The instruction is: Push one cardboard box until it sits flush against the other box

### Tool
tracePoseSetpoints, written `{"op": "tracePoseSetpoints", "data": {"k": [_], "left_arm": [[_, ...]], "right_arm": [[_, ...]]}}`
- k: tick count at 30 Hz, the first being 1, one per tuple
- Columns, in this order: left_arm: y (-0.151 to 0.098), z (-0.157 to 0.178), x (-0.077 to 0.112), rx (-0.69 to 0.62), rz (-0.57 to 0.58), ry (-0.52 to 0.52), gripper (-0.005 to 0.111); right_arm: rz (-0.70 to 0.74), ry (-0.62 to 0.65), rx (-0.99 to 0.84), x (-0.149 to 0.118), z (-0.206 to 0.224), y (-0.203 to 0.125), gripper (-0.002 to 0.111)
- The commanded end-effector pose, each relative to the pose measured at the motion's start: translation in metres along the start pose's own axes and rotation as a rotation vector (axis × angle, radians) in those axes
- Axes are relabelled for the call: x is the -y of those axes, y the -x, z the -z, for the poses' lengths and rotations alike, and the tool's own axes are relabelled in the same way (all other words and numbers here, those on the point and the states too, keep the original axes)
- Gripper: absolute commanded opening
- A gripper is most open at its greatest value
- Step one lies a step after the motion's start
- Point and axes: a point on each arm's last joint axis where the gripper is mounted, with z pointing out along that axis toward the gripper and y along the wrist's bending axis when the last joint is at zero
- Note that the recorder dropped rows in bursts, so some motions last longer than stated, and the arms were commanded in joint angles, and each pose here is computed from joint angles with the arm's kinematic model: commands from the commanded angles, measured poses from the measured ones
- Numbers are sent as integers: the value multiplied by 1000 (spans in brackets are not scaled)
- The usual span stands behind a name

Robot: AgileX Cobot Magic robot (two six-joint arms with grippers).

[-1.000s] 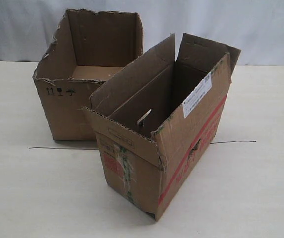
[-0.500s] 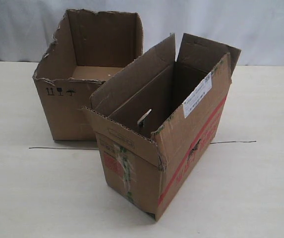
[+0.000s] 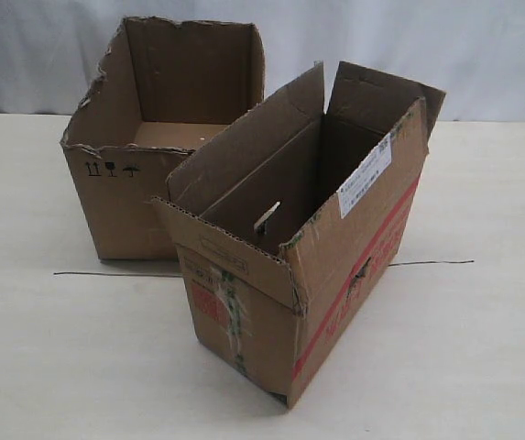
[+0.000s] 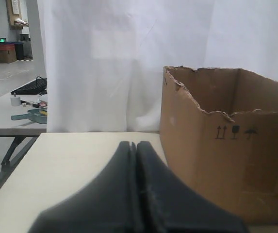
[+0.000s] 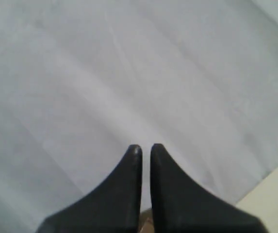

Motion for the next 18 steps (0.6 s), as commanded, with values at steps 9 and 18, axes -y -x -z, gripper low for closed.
{"op": "tracePoseSetpoints", "data": {"k": [9, 18], "left_arm": [[0, 0, 0, 11, 3, 2, 0], [0, 0, 0, 11, 3, 2, 0]], "right_arm": [[688, 18, -778, -79, -57, 25, 5], [717, 128, -1220, -97, -87, 9, 5]]}}
